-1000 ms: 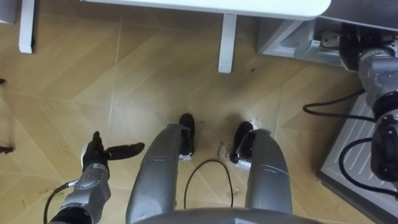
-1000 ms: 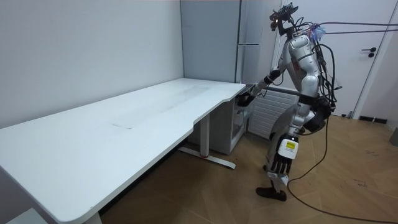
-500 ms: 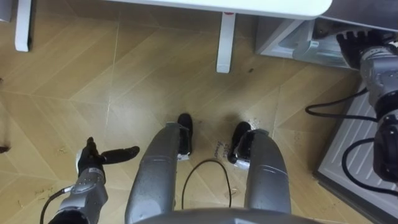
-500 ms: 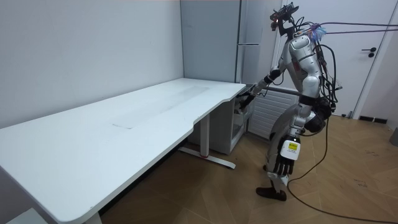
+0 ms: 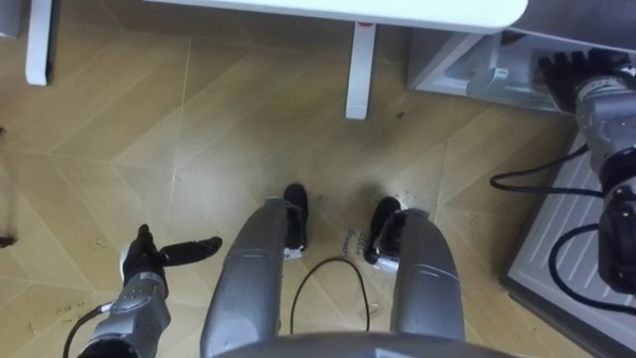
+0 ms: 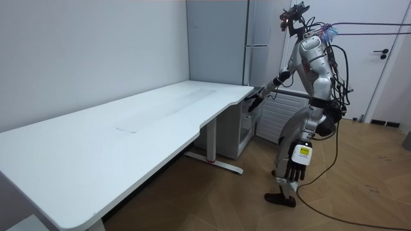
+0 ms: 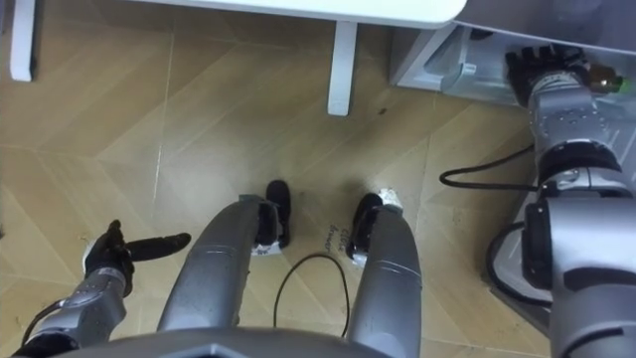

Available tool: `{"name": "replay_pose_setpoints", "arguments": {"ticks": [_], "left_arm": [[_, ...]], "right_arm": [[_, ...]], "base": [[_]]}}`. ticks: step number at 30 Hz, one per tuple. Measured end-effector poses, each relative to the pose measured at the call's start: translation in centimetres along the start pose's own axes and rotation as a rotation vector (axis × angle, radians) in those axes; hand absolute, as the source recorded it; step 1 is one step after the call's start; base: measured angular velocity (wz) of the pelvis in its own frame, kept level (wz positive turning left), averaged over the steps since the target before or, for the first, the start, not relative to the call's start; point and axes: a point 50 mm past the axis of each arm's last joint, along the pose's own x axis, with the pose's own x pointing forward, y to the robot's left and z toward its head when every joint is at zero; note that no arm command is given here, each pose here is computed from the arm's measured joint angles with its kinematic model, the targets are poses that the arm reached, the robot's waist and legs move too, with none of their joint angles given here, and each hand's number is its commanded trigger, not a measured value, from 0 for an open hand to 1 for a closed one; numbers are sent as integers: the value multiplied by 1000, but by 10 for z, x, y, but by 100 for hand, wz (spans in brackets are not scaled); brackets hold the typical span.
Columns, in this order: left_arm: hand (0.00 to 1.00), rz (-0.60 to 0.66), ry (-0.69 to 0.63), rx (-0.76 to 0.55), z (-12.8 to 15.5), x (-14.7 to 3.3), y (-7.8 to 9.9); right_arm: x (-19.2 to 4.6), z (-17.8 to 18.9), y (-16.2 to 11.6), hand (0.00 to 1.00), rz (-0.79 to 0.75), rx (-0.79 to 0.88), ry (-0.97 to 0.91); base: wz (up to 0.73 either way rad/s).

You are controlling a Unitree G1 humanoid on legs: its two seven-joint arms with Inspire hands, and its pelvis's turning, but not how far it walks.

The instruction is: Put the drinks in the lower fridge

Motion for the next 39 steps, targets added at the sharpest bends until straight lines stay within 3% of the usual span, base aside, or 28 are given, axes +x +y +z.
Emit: {"name": "replay_pose_setpoints", "arguments": {"ticks": [19, 24, 31, 39], "left_arm": [[0, 13, -22, -15, -8, -3, 11], [0, 28, 20, -26, -20, -5, 18], [0, 38, 64, -58, -35, -10, 31], [0, 35, 76, -65, -41, -13, 31]], "right_arm": [[-10, -1, -49, 0, -75, -273, -56], [-23, -2, -82, 0, -100, -316, -71], [-34, -1, -104, 0, -138, -299, -92], [-40, -2, -125, 0, -230, -273, -116]], "base": [[0], [-5], [-14], [-12]]}}
